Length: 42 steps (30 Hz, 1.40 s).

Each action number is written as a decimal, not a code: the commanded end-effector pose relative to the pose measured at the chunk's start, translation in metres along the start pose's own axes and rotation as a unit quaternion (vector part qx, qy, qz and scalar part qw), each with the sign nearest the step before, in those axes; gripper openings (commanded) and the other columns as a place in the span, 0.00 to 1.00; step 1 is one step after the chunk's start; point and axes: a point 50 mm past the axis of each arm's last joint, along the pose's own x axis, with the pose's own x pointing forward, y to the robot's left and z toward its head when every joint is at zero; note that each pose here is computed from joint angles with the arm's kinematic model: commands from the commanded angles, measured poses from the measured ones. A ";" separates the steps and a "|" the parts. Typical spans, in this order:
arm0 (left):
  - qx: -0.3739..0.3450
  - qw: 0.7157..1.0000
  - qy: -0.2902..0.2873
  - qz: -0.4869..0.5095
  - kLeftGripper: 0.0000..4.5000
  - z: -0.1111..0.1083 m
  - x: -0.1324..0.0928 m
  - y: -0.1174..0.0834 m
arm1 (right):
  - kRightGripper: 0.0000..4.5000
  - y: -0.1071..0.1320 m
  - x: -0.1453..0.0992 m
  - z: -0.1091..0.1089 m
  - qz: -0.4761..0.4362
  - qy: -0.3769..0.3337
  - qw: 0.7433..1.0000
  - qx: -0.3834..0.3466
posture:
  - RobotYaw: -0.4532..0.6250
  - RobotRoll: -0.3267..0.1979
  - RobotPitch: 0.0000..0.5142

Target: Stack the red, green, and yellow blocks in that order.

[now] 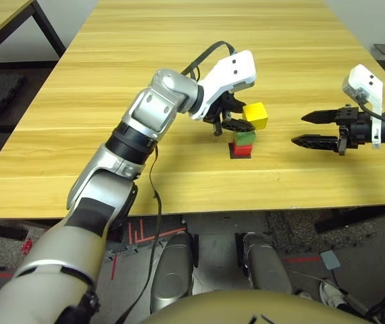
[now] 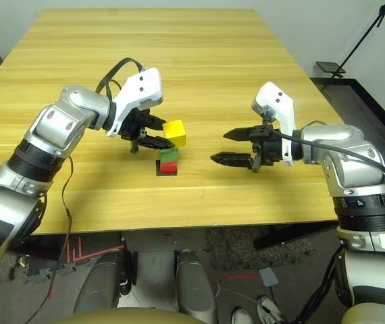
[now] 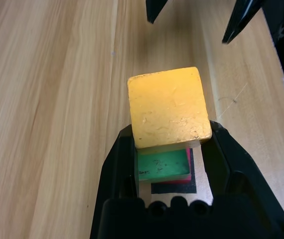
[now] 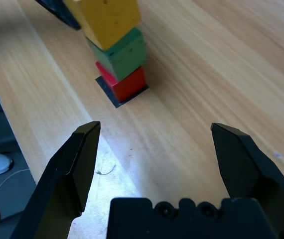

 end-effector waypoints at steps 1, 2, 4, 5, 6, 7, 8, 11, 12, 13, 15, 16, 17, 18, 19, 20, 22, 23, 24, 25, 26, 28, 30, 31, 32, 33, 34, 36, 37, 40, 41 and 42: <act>0.000 1.000 0.008 -0.004 0.43 -0.005 0.004 0.001 | 1.00 0.002 -0.006 0.001 -0.008 -0.003 1.000 -0.002 | 0.50 0.44 0.17; -0.002 1.000 0.012 -0.003 0.43 -0.008 0.004 0.001 | 1.00 0.002 -0.006 0.001 -0.008 -0.002 1.000 -0.002 | 0.50 0.44 0.17; -0.002 1.000 0.016 -0.001 0.43 -0.012 0.003 0.002 | 1.00 0.002 -0.006 0.001 -0.009 -0.003 1.000 -0.001 | 0.50 0.44 0.17; -0.004 1.000 0.019 0.000 0.43 -0.014 0.003 0.002 | 1.00 0.003 -0.006 0.001 -0.009 -0.003 1.000 0.000 | 0.50 0.44 0.17; -0.005 1.000 0.020 0.001 0.43 -0.015 0.003 0.003 | 1.00 0.003 -0.006 0.001 -0.009 -0.004 1.000 0.000 | 0.50 0.44 0.17; -0.007 1.000 0.021 0.002 0.43 -0.015 0.003 0.003 | 1.00 0.003 -0.005 0.001 -0.008 -0.004 1.000 0.001 | 0.50 0.44 0.17; -0.007 1.000 0.022 0.003 0.43 -0.016 0.002 0.004 | 1.00 0.003 -0.005 0.001 -0.007 -0.005 1.000 0.001 | 0.50 0.44 0.17; -0.010 1.000 0.023 0.002 0.43 -0.016 0.002 0.003 | 1.00 0.003 -0.004 0.001 -0.006 -0.006 1.000 0.001 | 0.51 0.44 0.18; -0.010 1.000 0.025 -0.001 0.43 -0.016 0.002 0.003 | 1.00 0.002 -0.004 0.001 -0.006 -0.006 1.000 0.001 | 0.51 0.44 0.17; -0.011 1.000 0.026 -0.003 0.43 -0.016 0.002 0.002 | 1.00 0.002 -0.004 0.001 -0.006 -0.006 1.000 0.001 | 0.51 0.44 0.17; -0.014 1.000 0.026 -0.005 0.43 -0.015 0.002 0.001 | 1.00 0.002 -0.004 0.001 -0.007 -0.006 1.000 0.001 | 0.51 0.44 0.18; -0.017 0.999 0.026 -0.007 0.50 -0.015 0.002 0.000 | 1.00 0.002 -0.004 0.001 -0.007 -0.005 1.000 0.001 | 0.52 0.44 0.18; -0.020 0.999 0.025 -0.009 0.59 -0.015 0.003 -0.001 | 1.00 0.001 -0.004 0.001 -0.007 -0.005 1.000 0.002 | 0.52 0.44 0.18; -0.023 0.999 0.023 -0.010 0.65 -0.014 0.003 -0.002 | 1.00 0.001 -0.004 0.000 -0.007 -0.004 1.000 0.002 | 0.52 0.44 0.18; -0.025 0.999 0.021 -0.012 0.73 -0.013 0.002 -0.003 | 1.00 0.001 -0.004 0.000 -0.007 -0.004 1.000 0.003 | 0.52 0.43 0.18; -0.024 0.999 0.015 -0.015 0.81 -0.011 0.001 -0.004 | 1.00 0.001 -0.004 0.000 -0.008 -0.004 1.000 0.004 | 0.52 0.43 0.17; -0.016 1.000 -0.007 -0.009 0.97 0.001 -0.008 -0.006 | 1.00 -0.001 -0.006 0.000 -0.012 -0.007 1.000 0.006 | 0.53 0.42 0.17; -0.011 0.999 -0.045 0.016 0.99 0.016 -0.022 -0.007 | 1.00 -0.004 -0.009 0.004 -0.021 -0.023 0.999 0.013 | 0.55 0.42 0.17; -0.010 0.996 -0.080 0.047 0.99 0.029 -0.035 -0.007 | 1.00 -0.008 -0.013 0.008 -0.033 -0.043 0.998 0.021 | 0.55 0.42 0.17; -0.020 0.987 -0.126 0.094 0.99 0.043 -0.050 -0.007 | 1.00 -0.015 -0.019 0.014 -0.056 -0.077 0.995 0.030 | 0.56 0.42 0.17; -0.031 0.979 -0.155 0.125 0.99 0.050 -0.060 -0.008 | 1.00 -0.020 -0.023 0.017 -0.071 -0.100 0.992 0.038 | 0.56 0.42 0.17; -0.075 0.945 -0.218 0.233 0.99 0.048 -0.085 -0.009 | 1.00 -0.041 -0.035 0.023 -0.150 -0.189 0.968 0.070 | 0.56 0.39 0.16; -0.128 0.906 -0.240 0.324 0.99 0.026 -0.099 -0.015 | 1.00 -0.057 -0.043 0.012 -0.222 -0.232 0.942 0.097 | 0.56 0.38 0.18; -0.167 0.882 -0.240 0.370 0.99 0.006 -0.099 -0.021 | 1.00 -0.064 -0.045 0.000 -0.260 -0.227 0.933 0.102 | 0.55 0.37 0.18; -0.197 0.862 -0.232 0.406 0.99 -0.013 -0.099 -0.028 | 1.00 -0.069 -0.045 -0.011 -0.289 -0.227 0.924 0.106 | 0.55 0.37 0.18; -0.215 0.848 -0.222 0.431 0.99 -0.029 -0.096 -0.036 | 1.00 -0.073 -0.045 -0.020 -0.306 -0.234 0.917 0.105 | 0.54 0.36 0.18; -0.227 0.826 -0.226 0.463 0.99 -0.043 -0.093 -0.041 | 1.00 -0.078 -0.045 -0.028 -0.334 -0.242 0.905 0.104 | 0.54 0.35 0.19; -0.236 0.780 -0.222 0.535 0.99 -0.070 -0.095 -0.050 | 1.00 -0.083 -0.043 -0.042 -0.366 -0.260 0.887 0.110 | 0.53 0.34 0.21; -0.239 0.760 -0.210 0.566 0.99 -0.084 -0.095 -0.054 | 1.00 -0.085 -0.042 -0.048 -0.377 -0.270 0.879 0.110 | 0.52 0.33 0.23; -0.219 0.717 -0.190 0.634 0.99 -0.118 -0.095 -0.065 | 1.00 -0.090 -0.043 -0.068 -0.425 -0.276 0.853 0.128 | 0.53 0.33 0.24; -0.205 0.704 -0.186 0.654 0.99 -0.126 -0.098 -0.068 | 1.00 -0.091 -0.044 -0.073 -0.436 -0.274 0.847 0.130 | 0.53 0.32 0.25; -0.190 0.689 -0.186 0.674 0.99 -0.132 -0.101 -0.069 | 1.00 -0.092 -0.045 -0.077 -0.446 -0.272 0.842 0.131 | 0.53 0.32 0.25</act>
